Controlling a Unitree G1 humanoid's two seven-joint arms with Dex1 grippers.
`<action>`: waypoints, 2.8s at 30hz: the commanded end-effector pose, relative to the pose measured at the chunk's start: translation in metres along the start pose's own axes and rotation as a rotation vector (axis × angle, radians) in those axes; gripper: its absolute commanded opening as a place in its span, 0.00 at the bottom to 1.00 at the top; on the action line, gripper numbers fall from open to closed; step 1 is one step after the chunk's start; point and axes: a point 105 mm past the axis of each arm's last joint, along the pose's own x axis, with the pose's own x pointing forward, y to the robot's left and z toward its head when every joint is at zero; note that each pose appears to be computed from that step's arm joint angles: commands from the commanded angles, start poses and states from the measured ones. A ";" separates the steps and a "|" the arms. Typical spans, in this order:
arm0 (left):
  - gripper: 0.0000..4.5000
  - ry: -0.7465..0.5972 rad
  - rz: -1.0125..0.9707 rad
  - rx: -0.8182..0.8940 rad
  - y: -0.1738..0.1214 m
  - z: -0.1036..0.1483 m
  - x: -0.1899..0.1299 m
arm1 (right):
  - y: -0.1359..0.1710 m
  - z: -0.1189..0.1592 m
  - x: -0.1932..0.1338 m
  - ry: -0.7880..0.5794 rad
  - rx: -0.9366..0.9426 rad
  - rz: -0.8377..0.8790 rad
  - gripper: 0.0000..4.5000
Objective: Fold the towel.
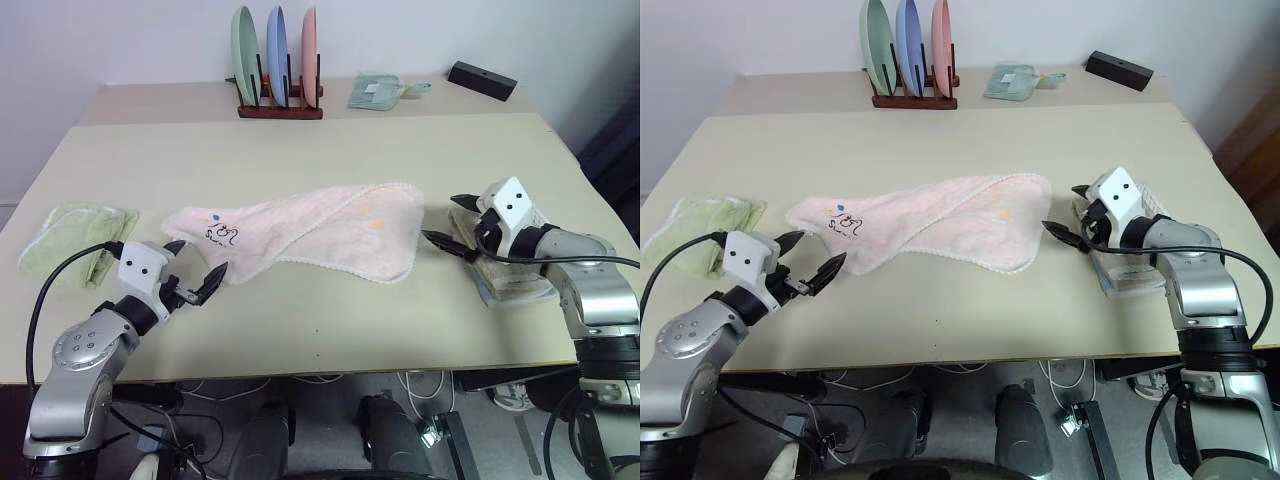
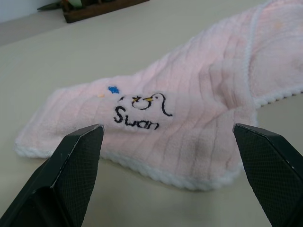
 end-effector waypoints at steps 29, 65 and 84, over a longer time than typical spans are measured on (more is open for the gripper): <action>0.60 0.187 -0.234 0.318 -0.017 -0.014 0.052 | 0.049 0.011 0.008 -0.069 0.030 -0.038 1.00; 0.00 0.238 -0.299 0.279 -0.006 -0.016 -0.005 | -0.044 0.016 0.095 0.184 -0.316 -0.048 0.74; 0.00 0.315 -0.317 0.242 -0.008 -0.051 -0.031 | -0.033 0.028 0.113 0.161 -0.268 -0.019 0.86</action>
